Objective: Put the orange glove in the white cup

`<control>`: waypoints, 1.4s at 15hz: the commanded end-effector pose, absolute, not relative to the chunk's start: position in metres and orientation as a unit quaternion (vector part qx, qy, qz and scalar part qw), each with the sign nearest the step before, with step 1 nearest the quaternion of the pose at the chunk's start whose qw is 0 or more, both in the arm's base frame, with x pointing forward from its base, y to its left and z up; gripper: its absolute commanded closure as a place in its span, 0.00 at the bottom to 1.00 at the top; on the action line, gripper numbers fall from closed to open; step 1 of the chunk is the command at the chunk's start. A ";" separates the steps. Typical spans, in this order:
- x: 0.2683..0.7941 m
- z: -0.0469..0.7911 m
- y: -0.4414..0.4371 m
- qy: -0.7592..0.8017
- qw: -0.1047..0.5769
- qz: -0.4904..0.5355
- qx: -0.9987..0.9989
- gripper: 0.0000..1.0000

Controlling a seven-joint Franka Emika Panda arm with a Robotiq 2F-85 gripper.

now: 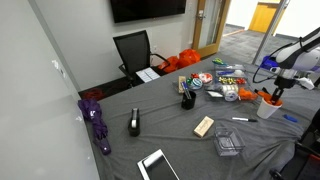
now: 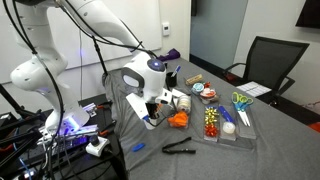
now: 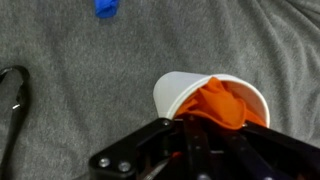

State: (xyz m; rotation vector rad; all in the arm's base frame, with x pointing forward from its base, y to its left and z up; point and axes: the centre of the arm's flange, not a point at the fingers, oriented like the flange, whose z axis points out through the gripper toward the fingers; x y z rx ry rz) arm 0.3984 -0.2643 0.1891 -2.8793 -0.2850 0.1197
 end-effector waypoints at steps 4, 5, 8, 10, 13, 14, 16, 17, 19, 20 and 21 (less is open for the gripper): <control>0.389 0.186 -0.256 -0.106 0.121 0.032 -0.986 1.00; 0.387 0.188 -0.255 -0.107 0.122 0.032 -0.986 1.00; 0.381 0.195 -0.251 -0.113 0.123 0.034 -0.985 1.00; 0.378 0.197 -0.249 -0.114 0.118 0.035 -0.986 1.00; 0.375 0.200 -0.247 -0.119 0.111 0.031 -0.986 0.67; 0.374 0.202 -0.246 -0.119 0.111 0.029 -0.986 0.60; 0.372 0.207 -0.246 -0.121 0.112 0.025 -0.986 0.45; 0.372 0.210 -0.245 -0.121 0.113 0.022 -0.986 0.38; 0.370 0.217 -0.244 -0.123 0.113 0.016 -0.986 0.25; 0.369 0.220 -0.243 -0.123 0.111 0.012 -0.986 0.19; 0.369 0.223 -0.241 -0.123 0.109 0.010 -0.986 0.11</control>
